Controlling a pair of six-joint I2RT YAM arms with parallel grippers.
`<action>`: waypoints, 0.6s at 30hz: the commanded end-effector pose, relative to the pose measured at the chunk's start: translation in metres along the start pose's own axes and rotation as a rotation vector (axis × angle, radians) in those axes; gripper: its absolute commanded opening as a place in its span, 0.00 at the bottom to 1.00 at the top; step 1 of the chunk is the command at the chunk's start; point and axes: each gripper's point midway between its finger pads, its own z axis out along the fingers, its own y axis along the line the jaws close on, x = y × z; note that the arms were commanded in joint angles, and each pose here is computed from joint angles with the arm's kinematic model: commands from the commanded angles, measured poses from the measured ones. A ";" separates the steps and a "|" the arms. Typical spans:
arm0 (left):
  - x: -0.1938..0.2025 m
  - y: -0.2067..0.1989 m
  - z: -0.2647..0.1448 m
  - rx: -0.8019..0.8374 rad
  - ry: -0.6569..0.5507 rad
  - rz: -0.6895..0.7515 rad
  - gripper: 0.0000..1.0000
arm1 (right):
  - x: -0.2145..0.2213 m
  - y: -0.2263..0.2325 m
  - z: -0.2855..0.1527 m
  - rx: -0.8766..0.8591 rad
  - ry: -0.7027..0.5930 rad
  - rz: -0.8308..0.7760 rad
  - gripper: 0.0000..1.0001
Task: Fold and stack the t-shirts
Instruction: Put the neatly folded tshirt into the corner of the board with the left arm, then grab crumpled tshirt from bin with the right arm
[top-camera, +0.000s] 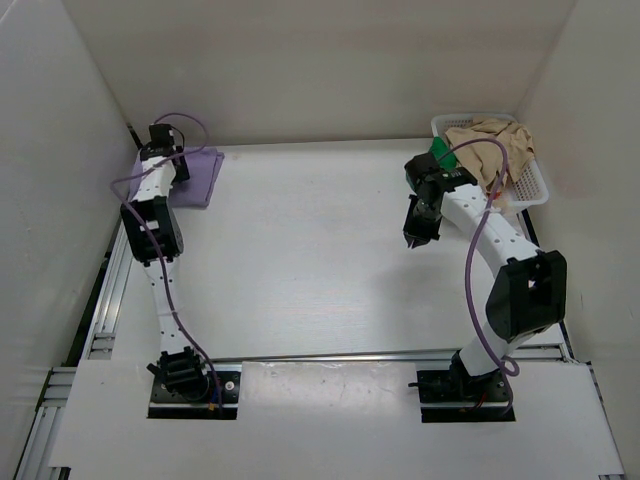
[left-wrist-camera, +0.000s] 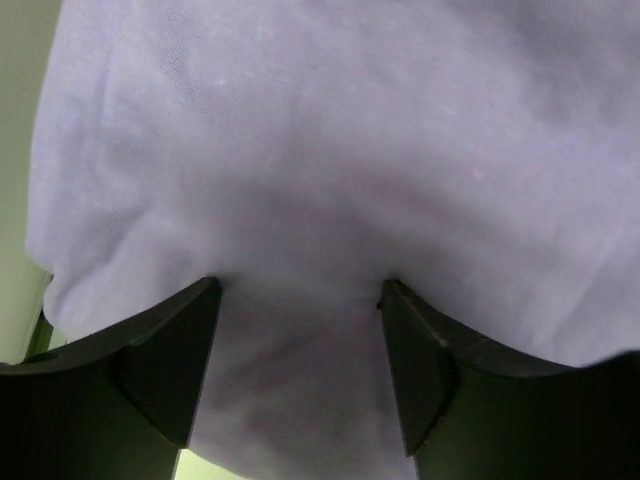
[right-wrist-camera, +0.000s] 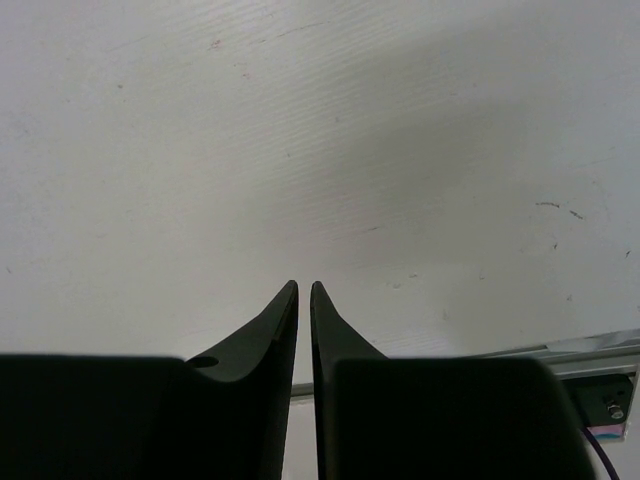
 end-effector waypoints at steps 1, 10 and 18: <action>0.005 -0.012 0.017 -0.023 0.003 0.017 0.80 | -0.013 0.000 -0.004 0.025 -0.036 0.004 0.13; -0.056 -0.016 -0.029 0.014 -0.139 -0.013 0.99 | -0.092 -0.011 -0.055 0.038 -0.296 0.097 0.49; -0.125 0.015 -0.159 0.061 -0.322 -0.062 0.99 | -0.206 -0.102 -0.061 0.107 -0.504 0.392 0.66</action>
